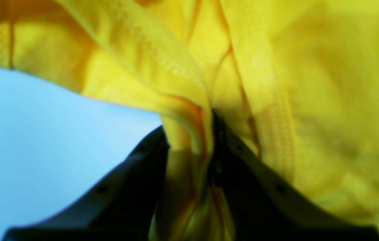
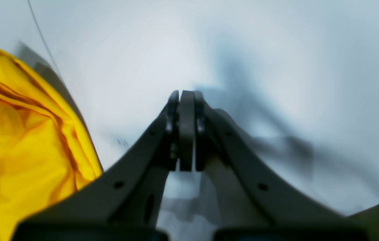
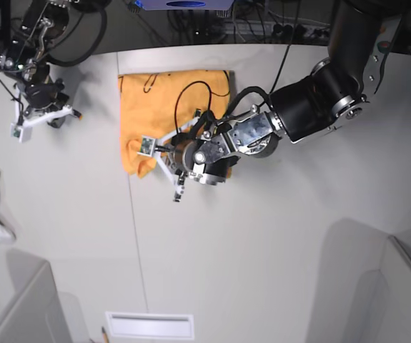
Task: Fold the T-shirt properly
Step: 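Release the bundle and pull the left gripper back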
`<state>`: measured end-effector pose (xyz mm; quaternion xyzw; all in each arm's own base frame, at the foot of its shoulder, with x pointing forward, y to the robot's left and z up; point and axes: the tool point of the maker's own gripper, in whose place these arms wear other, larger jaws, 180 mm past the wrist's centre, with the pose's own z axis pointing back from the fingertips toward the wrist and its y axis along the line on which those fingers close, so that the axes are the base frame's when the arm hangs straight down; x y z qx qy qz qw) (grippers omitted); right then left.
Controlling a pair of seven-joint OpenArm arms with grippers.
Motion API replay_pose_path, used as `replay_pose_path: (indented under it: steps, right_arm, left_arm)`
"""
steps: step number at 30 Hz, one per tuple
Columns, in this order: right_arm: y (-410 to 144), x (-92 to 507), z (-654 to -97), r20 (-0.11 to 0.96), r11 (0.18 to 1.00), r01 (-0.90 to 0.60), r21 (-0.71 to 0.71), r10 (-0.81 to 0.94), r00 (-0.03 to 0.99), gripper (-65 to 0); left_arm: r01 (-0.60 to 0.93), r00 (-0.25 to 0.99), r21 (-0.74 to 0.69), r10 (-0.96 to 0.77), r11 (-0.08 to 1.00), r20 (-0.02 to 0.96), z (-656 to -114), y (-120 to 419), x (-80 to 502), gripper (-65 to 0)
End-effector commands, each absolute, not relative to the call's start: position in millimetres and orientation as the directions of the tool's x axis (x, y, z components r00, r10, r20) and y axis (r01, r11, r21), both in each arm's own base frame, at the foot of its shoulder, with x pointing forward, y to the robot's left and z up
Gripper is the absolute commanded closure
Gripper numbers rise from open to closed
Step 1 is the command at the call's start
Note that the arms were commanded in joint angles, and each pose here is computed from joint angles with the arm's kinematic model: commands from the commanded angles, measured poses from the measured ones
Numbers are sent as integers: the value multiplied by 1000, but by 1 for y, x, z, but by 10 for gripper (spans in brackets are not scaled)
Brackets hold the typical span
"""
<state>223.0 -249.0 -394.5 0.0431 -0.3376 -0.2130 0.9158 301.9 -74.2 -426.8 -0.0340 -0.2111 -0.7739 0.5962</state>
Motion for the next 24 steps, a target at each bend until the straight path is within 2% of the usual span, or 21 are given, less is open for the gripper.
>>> replay_pose_path:
  steps: [1,22,24]
  right_arm:
    - [-253,229,-386,630,914,345,215,-400,665,0]
    - [-253,233,-384,637,916,338,216,-395,662,0]
    - [-254,234,-382,640,915,341,217,-397,658,0]
  left_arm:
    - [927,-290,313,-924,-207,248,-425,-64,315,0]
    - [925,-279,324,-933,-198,227,-422,-57,326,0]
    - [921,-282,336,-933,-198,224,-418,-58,331,-89]
